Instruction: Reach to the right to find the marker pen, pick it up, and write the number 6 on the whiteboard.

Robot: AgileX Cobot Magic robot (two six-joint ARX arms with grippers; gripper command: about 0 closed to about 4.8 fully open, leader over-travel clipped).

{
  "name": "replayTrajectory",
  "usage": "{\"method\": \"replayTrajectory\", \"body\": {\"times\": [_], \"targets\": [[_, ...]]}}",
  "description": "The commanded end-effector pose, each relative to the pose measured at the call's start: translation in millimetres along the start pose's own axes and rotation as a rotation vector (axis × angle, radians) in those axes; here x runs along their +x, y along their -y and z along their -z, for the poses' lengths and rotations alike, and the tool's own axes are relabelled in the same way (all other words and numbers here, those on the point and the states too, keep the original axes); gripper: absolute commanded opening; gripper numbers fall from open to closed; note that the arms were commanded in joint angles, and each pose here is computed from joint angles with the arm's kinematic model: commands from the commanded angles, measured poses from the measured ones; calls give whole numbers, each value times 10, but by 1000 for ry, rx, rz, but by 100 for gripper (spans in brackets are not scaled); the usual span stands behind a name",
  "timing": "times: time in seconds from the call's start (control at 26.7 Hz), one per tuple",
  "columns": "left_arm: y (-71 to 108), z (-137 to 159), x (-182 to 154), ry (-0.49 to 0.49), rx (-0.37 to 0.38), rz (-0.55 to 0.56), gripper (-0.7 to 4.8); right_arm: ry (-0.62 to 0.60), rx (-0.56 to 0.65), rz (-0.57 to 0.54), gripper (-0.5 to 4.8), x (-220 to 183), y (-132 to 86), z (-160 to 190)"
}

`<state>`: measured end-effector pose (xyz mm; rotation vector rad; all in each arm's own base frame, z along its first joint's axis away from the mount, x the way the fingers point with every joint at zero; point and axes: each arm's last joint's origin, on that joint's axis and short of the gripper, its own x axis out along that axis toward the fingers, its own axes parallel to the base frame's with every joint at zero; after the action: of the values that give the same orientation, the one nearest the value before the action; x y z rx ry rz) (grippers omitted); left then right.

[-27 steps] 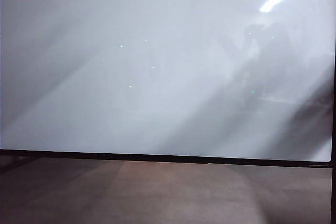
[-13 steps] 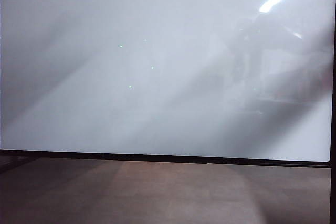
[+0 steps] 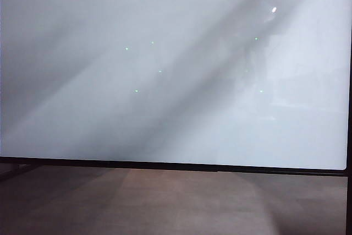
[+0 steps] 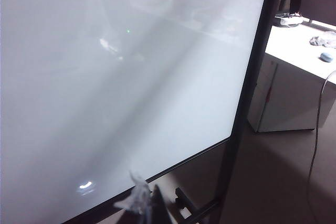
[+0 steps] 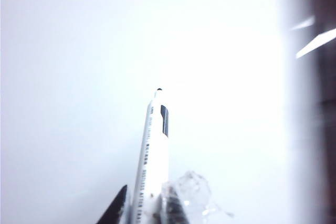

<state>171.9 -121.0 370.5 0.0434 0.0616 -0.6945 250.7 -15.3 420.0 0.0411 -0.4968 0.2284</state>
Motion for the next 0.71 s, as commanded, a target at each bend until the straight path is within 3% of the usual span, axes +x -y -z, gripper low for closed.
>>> {"method": "replayTrajectory", "body": {"times": [0.04,0.15,0.3,0.45,0.71], "targets": [[4,-52,-26,34,7,-2,-7,-14,28,-129,-1,81,-369,49],[5,-57,-36,36,7,-2,-7,-91,60,-176,-1,108,-775,146],[9,-83,-81,52,8,-2,-7,-154,60,-196,-1,187,-1103,370],[10,-96,-104,60,9,-2,-6,-234,74,-219,-1,301,-1264,741],[11,-89,-106,52,9,-3,-6,-204,75,-210,-1,432,-1331,1106]]}}
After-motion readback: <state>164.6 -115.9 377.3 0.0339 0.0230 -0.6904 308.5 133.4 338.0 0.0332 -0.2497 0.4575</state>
